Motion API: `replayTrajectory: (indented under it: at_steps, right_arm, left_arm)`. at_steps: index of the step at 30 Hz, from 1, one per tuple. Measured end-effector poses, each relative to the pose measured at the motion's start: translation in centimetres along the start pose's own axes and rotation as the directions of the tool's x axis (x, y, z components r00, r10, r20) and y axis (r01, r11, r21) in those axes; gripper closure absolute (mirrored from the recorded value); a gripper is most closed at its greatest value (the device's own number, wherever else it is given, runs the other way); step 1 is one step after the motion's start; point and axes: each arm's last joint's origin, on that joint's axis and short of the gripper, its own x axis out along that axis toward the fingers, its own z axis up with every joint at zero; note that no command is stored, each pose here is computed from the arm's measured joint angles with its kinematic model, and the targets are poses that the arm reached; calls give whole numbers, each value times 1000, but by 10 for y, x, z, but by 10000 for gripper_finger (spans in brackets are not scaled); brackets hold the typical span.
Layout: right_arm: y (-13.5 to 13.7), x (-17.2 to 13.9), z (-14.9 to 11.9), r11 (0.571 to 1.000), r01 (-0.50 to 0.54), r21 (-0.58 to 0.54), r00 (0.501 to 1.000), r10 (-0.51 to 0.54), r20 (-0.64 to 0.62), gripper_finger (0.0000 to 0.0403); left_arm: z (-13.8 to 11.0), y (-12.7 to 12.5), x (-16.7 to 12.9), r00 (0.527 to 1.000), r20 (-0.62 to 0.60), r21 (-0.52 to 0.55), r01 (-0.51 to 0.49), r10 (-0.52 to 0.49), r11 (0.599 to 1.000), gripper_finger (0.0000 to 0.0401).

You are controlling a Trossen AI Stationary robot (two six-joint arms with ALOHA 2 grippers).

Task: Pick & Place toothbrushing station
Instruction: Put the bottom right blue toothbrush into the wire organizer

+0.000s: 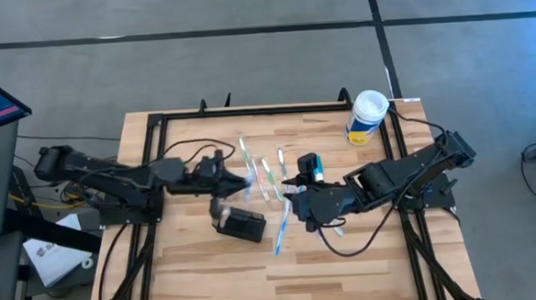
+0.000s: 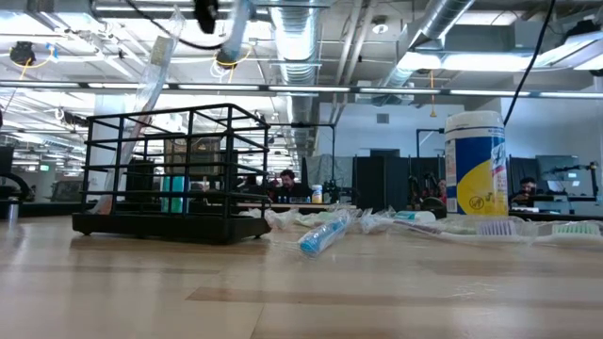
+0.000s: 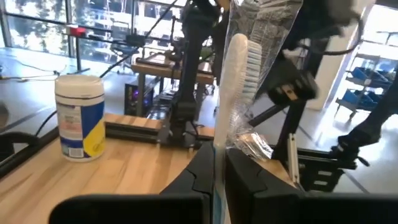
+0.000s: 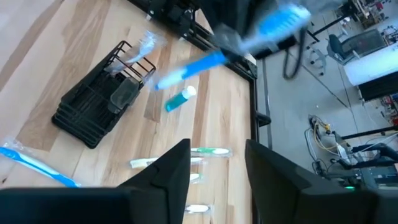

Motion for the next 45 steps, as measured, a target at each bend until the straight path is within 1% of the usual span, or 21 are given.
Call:
replayTrajectory:
  at_steps: [6, 9, 14, 21, 31, 39, 43, 45]
  right_arm:
    - [-2, 1, -1, 1000, 3, 3, 1000, -3, -6, 275]
    - [-2, 2, -1, 1000, 5, 3, 1000, -5, -9, 281]
    - [-4, 3, -2, 1000, 8, 6, 1000, -8, -13, 284]
    - [-4, 3, -3, 1000, 6, 22, 1000, -6, -23, 284]
    - [-3, 3, -4, 999, 2, 32, 999, -1, -36, 284]
    - [-3, 3, -5, 999, 1, 36, 999, 0, -41, 284]
    - [-3, 3, -5, 999, 1, 36, 999, 0, -41, 284]
    - [-3, 3, -5, 999, 1, 34, 999, 1, -43, 284]
  left_arm:
    - [-14, -13, -25, 997, 66, 7, 27, -28, 1000, 397]
    - [-18, -18, -31, 997, 68, 4, 40, -40, 999, 397]
    - [-23, -28, -36, 994, 60, 14, 89, -89, 996, 397]
    - [-36, -39, -44, 995, 27, 28, 90, -91, 996, 397]
    - [-58, -44, -55, 1000, -13, 55, -4, 4, 998, 397]
    - [-62, -48, -59, 1000, -23, 79, -6, 7, 997, 397]
    - [-64, -53, -64, 998, -18, 117, -56, 59, 992, 397]
    - [-69, -54, -67, 996, -24, 129, -80, 84, 988, 397]
